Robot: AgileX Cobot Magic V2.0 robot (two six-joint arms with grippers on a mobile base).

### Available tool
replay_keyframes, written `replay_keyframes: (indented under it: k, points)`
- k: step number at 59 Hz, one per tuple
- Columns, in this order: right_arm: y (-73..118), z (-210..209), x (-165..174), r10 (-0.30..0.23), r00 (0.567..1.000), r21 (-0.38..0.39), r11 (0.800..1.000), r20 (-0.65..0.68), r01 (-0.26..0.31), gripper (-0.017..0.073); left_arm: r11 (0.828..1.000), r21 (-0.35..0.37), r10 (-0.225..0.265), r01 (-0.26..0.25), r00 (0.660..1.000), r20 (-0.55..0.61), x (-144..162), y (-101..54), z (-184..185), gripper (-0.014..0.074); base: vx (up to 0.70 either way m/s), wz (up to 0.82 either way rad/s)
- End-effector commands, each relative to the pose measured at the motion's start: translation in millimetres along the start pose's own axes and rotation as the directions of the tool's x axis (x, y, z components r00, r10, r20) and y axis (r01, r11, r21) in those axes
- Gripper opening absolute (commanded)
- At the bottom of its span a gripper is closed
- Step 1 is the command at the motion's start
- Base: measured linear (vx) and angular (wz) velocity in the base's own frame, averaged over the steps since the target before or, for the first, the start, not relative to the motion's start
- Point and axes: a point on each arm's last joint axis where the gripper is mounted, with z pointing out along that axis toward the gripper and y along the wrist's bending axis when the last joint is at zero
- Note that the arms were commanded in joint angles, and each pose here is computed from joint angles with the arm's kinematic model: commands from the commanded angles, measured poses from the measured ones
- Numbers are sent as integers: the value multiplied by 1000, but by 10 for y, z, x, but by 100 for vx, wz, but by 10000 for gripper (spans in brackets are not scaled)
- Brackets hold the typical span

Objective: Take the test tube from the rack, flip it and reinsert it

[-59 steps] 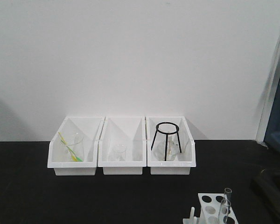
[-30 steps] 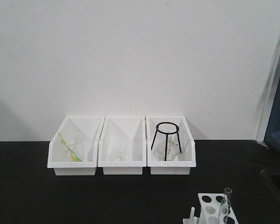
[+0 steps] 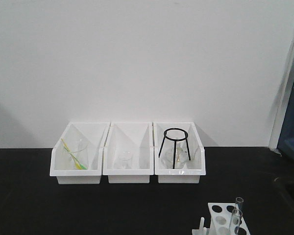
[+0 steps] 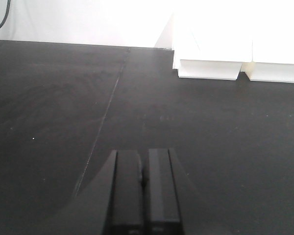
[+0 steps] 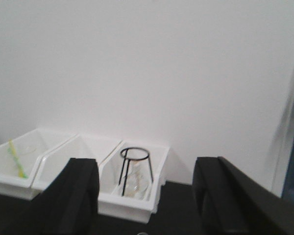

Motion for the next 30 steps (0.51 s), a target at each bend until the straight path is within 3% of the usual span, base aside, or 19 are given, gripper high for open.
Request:
replay_keyframes:
  k: [1,7,13,23,30]
  points:
    - [-59,-178,-131,-30,980,84,996,195,14,386,1000,23,-3,1,995,97,-83,-17,-12,-6,0,0]
    - [-87,-383,48,-71,972,183,983,224,30,278,1000,23,-3,1,995,97,-83,-17,-12,-6,0,0]
    - [-77,-513,259,-87,973,227,973,212,38,174,1000,23,-3,1,995,97,-83,-17,-12,-6,0,0]
    - [-47,-565,699,-62,991,207,978,121,36,-17,1000,23,-3,1,995,97,-83,-17,-12,-6,0,0]
    - [-23,-534,922,-49,997,163,986,57,39,-15,1000,23,-3,1,995,97,-83,-17,-12,-6,0,1]
